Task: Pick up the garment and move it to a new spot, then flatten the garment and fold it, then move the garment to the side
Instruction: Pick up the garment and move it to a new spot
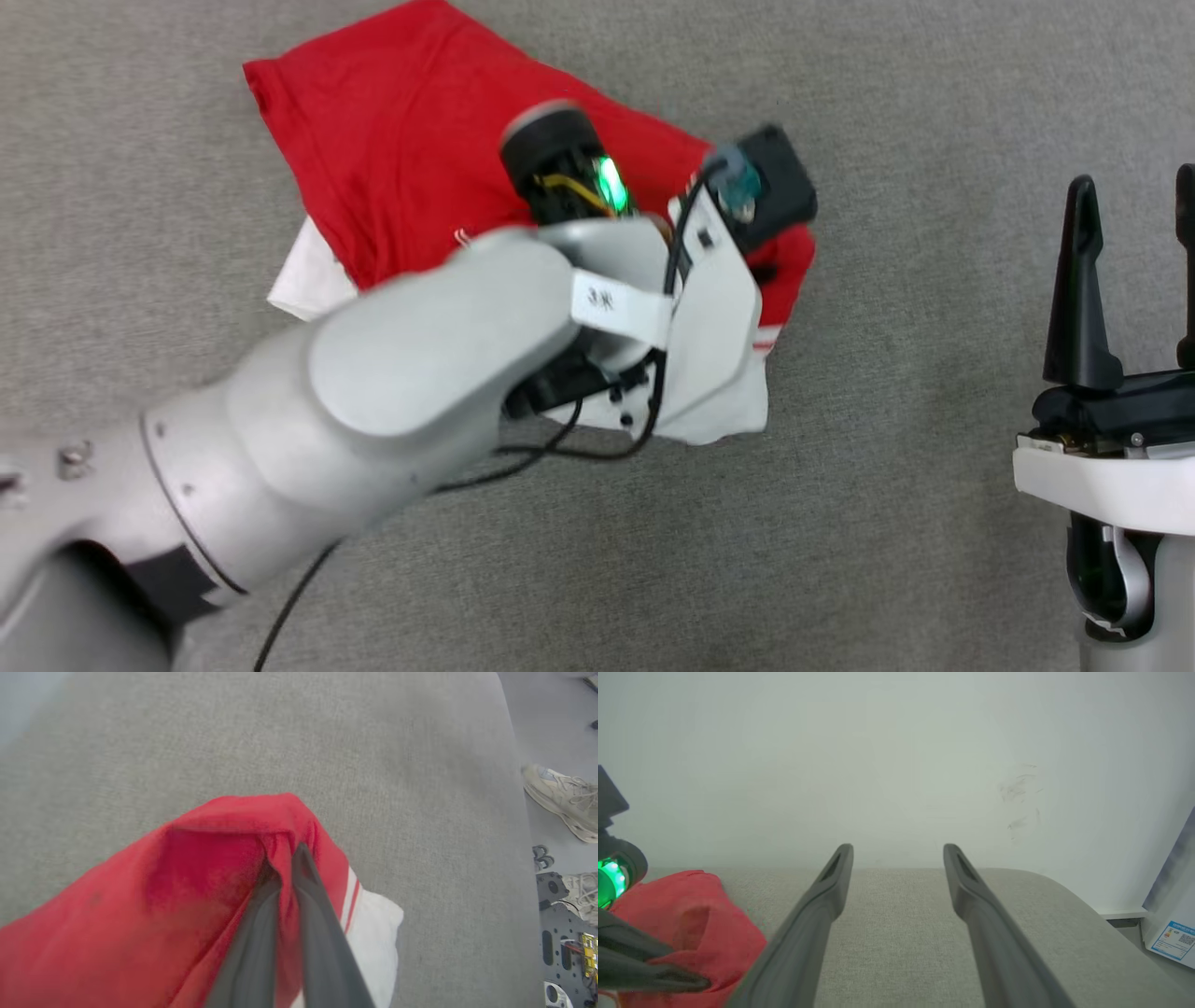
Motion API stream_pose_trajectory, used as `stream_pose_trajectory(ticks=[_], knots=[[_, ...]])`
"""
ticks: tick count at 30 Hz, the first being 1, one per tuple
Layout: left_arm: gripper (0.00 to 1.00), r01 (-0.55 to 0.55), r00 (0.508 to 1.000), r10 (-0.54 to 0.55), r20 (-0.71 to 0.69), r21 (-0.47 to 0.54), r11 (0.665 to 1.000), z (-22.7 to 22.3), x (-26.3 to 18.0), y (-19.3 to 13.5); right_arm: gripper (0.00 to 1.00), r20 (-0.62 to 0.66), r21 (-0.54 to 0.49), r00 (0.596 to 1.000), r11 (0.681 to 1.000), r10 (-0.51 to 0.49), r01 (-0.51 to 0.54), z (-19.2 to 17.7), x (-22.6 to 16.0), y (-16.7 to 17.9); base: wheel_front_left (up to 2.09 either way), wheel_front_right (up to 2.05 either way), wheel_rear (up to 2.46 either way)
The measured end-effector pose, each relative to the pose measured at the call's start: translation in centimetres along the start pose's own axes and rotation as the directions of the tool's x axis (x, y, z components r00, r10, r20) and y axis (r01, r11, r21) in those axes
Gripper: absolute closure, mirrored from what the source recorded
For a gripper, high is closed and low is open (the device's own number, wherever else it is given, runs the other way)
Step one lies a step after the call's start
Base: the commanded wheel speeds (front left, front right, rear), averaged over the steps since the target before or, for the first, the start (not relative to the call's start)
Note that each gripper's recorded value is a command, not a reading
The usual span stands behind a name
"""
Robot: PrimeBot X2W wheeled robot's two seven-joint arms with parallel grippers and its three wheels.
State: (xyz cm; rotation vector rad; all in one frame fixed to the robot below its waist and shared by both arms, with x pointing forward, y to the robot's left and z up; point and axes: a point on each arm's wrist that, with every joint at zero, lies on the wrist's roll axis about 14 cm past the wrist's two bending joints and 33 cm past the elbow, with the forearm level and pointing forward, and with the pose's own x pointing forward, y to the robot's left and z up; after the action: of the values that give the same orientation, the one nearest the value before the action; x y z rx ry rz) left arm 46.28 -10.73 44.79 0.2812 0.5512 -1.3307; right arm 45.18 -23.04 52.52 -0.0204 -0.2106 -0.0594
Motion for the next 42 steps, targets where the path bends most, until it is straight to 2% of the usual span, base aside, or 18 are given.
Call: stream_pose_trajectory(ticks=[1,3,8,9,10,14,15,16,19,22,25,30,33,37,38,39,42], knots=[[1.00,0.000,1.000,0.000,0.000,0.000,1.000,0.0,0.0,0.0,0.00,0.000,0.000,1.000,1.000,0.000,0.000,0.0,0.0,0.0,0.00,0.00,0.00],[1.00,0.052,0.995,-0.055,-0.081,-0.039,0.998,-3.3,1.6,-2.1,0.00,-0.016,-0.008,1.000,1.000,-0.009,0.009,-0.5,-0.1,-0.4,0.00,0.00,0.00],[1.00,0.074,0.990,-0.080,-0.119,-0.053,0.996,-5.2,2.1,-3.8,0.00,-0.025,-0.009,1.000,1.000,-0.009,0.009,-0.9,-0.1,-0.4,0.00,0.00,0.00],[0.89,0.074,0.992,-0.080,-0.099,-0.059,0.996,-5.0,2.1,-3.9,0.00,-0.024,-0.008,1.000,1.000,-0.007,0.007,-0.8,-0.1,-0.3,0.00,0.00,0.00],[0.00,0.068,0.994,-0.073,-0.078,-0.066,0.995,-4.8,2.1,-3.8,0.00,-0.023,-0.008,1.000,1.000,-0.004,0.003,-0.8,-0.1,-0.2,0.00,0.00,0.00],[0.00,0.011,0.998,-0.010,0.058,-0.018,1.000,-1.9,1.1,-2.6,0.00,-0.005,-0.009,1.000,1.000,0.007,-0.007,0.0,-0.1,0.2,0.00,0.00,0.00],[0.00,-0.036,0.985,0.033,0.171,0.011,0.999,0.6,0.0,-1.5,0.00,0.002,-0.011,1.000,1.000,0.014,-0.013,0.4,-0.3,0.5,0.00,0.00,0.00],[0.00,-0.036,0.985,0.033,0.171,0.011,0.999,0.6,0.0,-1.5,0.00,0.002,-0.011,1.000,1.000,0.014,-0.013,0.4,-0.3,0.5,0.00,0.00,0.00],[0.00,-0.142,0.935,0.128,0.331,0.021,0.990,4.2,-2.6,0.8,0.00,0.007,-0.006,1.000,1.000,0.019,-0.019,1.1,-1.0,0.7,0.00,0.00,0.00],[0.00,-0.293,0.849,0.251,0.464,0.018,0.956,7.1,-5.9,3.0,0.00,0.020,0.002,1.000,1.000,0.024,-0.024,1.9,-1.7,0.9,0.00,0.00,0.00],[0.00,-0.425,0.752,0.359,0.553,-0.011,0.905,8.2,-9.2,4.0,0.00,0.033,0.007,0.999,0.999,0.036,-0.036,2.8,-2.3,1.4,0.00,0.00,0.00],[0.00,-0.595,0.608,0.540,0.582,-0.116,0.795,6.9,-14.5,5.2,0.00,0.059,0.013,0.997,0.998,0.057,-0.058,4.2,-3.2,2.2,0.00,0.00,0.00],[0.00,-0.688,0.508,0.639,0.577,-0.174,0.704,5.8,-17.8,5.4,0.00,0.065,0.016,0.995,0.997,0.072,-0.073,4.6,-3.6,2.7,0.00,0.00,0.00],[0.00,-0.786,0.339,0.741,0.580,-0.258,0.562,4.5,-22.7,4.8,0.00,0.077,0.027,0.992,0.994,0.100,-0.103,5.0,-3.8,3.7,0.00,0.00,0.00],[0.00,-0.816,0.267,0.786,0.557,-0.303,0.492,2.8,-24.6,4.3,0.00,0.079,0.032,0.990,0.993,0.113,-0.116,5.1,-3.9,4.2,0.00,0.00,0.00],[0.00,-0.816,0.267,0.786,0.557,-0.303,0.492,2.8,-24.6,4.3,0.00,0.079,0.032,0.990,0.993,0.113,-0.116,5.1,-3.9,4.2,0.00,0.00,0.00],[0.00,-0.852,0.185,0.838,0.513,-0.342,0.397,0.2,-27.0,3.5,0.00,0.079,0.039,0.989,0.991,0.127,-0.131,5.1,-3.9,4.7,0.00,0.00,0.00]])
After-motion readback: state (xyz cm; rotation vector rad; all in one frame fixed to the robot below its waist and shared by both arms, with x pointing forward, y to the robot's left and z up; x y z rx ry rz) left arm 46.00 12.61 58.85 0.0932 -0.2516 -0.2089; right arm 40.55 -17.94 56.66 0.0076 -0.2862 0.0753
